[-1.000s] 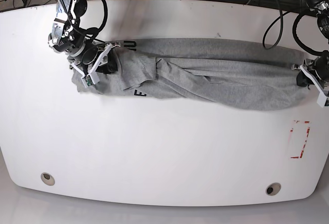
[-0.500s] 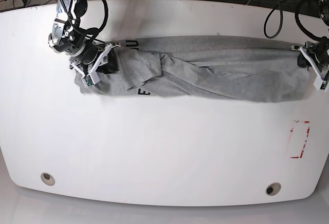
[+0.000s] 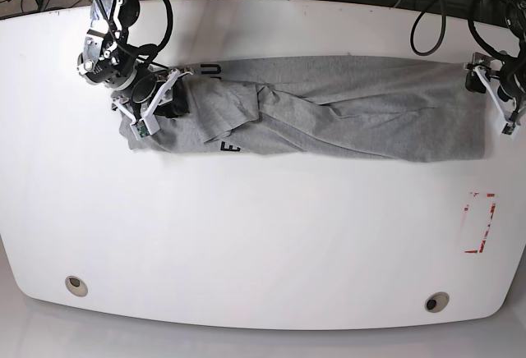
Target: Fold the T-shirt properly
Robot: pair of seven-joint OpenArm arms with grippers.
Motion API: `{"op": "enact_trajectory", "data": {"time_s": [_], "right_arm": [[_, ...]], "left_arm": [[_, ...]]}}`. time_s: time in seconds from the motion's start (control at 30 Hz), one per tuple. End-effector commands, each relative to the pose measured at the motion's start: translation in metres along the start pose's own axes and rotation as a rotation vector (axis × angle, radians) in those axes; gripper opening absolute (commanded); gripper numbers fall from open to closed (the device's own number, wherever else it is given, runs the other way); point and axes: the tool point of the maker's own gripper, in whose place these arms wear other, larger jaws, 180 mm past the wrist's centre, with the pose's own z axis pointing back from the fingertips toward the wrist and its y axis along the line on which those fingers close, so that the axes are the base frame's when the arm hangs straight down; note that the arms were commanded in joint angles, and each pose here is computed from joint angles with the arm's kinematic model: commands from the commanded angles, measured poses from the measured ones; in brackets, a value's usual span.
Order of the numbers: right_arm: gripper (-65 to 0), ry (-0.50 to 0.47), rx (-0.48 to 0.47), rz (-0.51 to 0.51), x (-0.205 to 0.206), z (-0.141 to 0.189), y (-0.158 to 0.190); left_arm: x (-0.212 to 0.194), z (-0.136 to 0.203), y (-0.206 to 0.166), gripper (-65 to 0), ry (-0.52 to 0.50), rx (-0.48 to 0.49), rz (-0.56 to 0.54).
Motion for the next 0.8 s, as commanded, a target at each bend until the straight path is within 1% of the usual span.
{"op": "enact_trajectory", "data": {"time_s": [0.0,0.13,0.2,0.3,0.4,0.53,0.67,0.73,0.77], "right_arm": [[-53.1,-0.051,-0.002,0.013,0.015,0.004,-0.003],[-53.1,-0.052,-0.001,0.014,0.016,0.003,-0.003],[-53.1,-0.053,-0.001,0.015,0.017,0.003,-0.003],[-53.1,-0.059,-0.002,0.017,0.020,0.003,-0.004],[-53.1,-0.061,-0.002,0.017,0.021,0.003,-0.004],[-53.1,-0.062,-0.003,0.018,0.021,0.003,-0.004],[-53.1,-0.063,-0.003,0.018,0.022,0.003,-0.004],[-53.1,-0.063,-0.003,0.018,0.022,0.003,-0.004],[-53.1,-0.063,-0.003,0.018,0.022,0.003,-0.004]], "left_arm": [[0.008,0.005,0.004,-20.3,-0.016,0.019,-0.032],[0.011,0.004,-0.006,-20.0,-0.035,-0.030,-0.070],[0.017,0.011,-0.005,-20.1,-0.071,-0.055,-0.119],[0.024,0.023,0.007,-20.1,-0.132,-0.053,-0.105],[0.032,0.038,0.027,-20.0,-0.210,-0.026,-0.030],[0.046,0.039,0.046,-19.9,-0.294,-0.038,0.099],[0.038,0.029,0.072,-19.9,-0.306,-0.062,0.249],[0.033,0.018,0.080,-19.7,-0.306,-0.102,0.333],[0.032,0.014,0.081,-19.7,-0.305,-0.116,0.354]]}}
